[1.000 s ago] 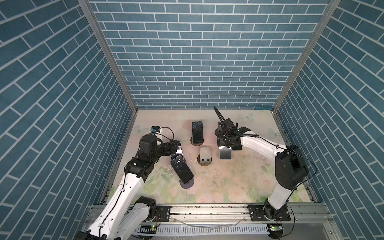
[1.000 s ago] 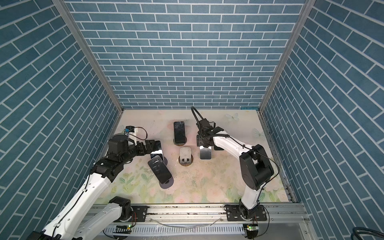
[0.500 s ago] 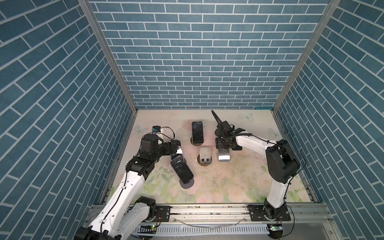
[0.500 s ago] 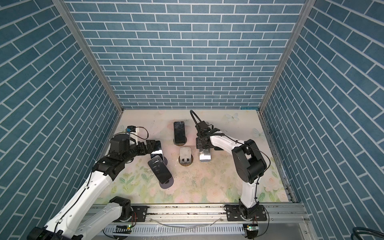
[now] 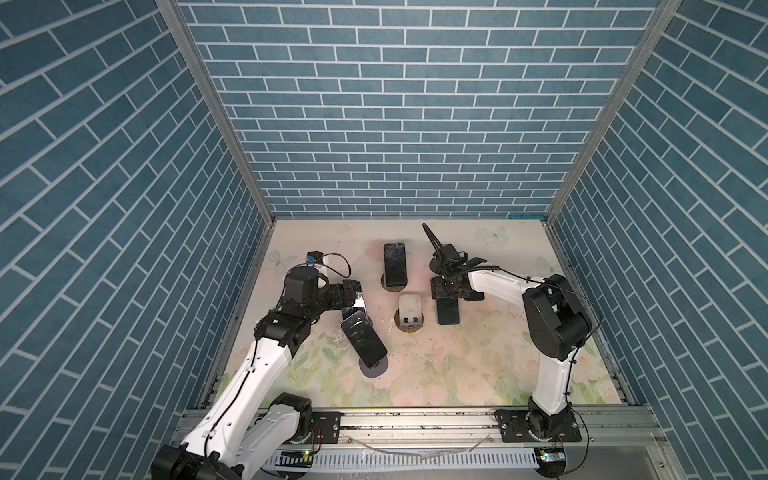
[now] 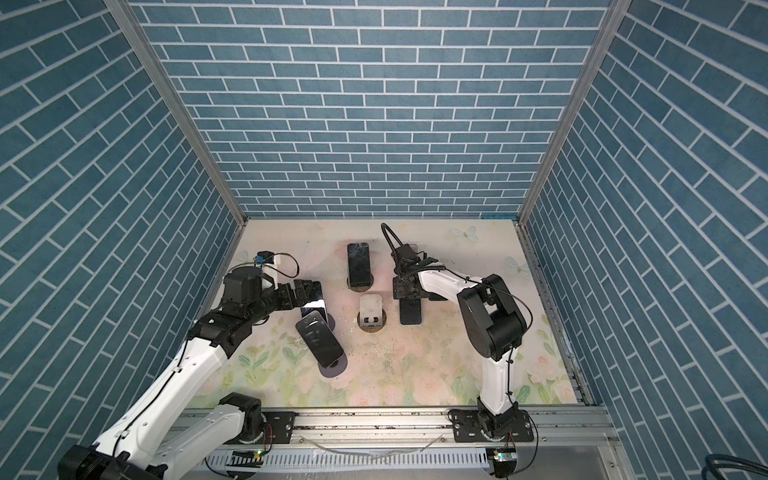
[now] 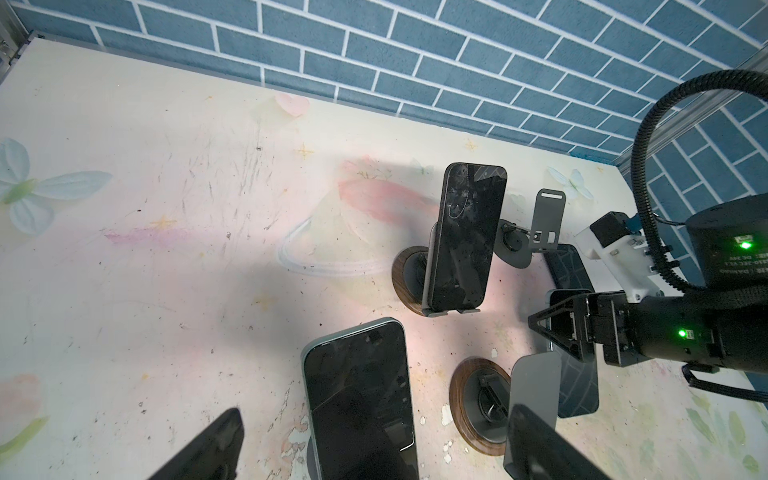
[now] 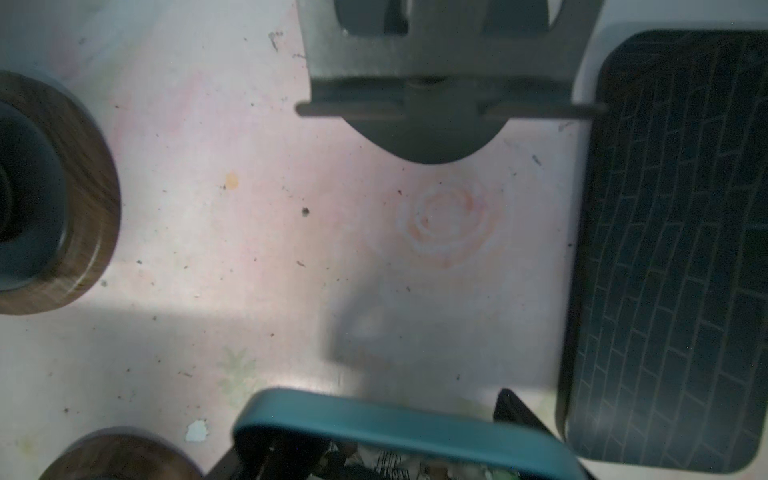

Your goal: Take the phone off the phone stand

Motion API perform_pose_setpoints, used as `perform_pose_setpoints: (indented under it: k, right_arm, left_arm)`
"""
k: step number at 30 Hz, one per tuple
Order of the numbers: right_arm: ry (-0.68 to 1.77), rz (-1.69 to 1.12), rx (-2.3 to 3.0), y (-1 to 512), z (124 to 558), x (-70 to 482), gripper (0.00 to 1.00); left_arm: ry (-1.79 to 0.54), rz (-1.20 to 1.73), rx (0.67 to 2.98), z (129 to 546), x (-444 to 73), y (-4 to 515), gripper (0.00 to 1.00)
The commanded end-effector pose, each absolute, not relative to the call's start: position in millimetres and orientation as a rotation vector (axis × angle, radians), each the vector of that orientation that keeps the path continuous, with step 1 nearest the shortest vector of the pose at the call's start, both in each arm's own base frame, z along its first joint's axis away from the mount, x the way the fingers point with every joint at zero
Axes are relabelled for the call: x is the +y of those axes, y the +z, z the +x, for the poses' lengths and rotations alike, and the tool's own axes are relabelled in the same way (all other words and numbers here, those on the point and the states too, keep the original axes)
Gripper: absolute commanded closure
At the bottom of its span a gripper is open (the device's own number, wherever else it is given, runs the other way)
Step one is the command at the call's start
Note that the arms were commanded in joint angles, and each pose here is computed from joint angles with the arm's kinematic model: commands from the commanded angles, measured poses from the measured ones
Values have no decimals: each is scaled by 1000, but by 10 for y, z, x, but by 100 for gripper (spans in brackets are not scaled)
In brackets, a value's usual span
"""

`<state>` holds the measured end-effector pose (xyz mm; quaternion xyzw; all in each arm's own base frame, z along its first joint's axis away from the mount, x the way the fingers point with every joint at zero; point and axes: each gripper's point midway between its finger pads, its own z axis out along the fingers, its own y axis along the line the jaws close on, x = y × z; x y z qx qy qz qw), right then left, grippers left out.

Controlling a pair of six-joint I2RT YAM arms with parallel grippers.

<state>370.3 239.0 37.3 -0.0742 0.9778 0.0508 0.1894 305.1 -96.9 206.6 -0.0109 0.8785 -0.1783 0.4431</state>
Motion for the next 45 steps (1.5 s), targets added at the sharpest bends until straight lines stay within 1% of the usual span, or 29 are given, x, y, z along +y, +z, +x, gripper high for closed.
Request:
perform_pose_setpoints:
  k: [1,17,24,38,45]
  right_arm:
    - [100,-225,2753,292,3759,2367,45]
    - [60,-190,2792,158,3742,2328,40]
    - [43,-169,2808,112,3724,2305,36]
    - [-69,-153,2838,111,3680,2163,31]
    - [-85,-137,2853,84,3681,2162,28]
  left_arm:
    - [-457,-2,2148,3087,-1016,2178,0]
    - [-463,-5,2158,3098,-1027,2126,0]
    - [-463,-5,2163,3095,-1029,2103,0]
    - [-464,-6,2164,3092,-1028,2090,0]
    - [-465,-5,2166,3088,-1029,2081,0]
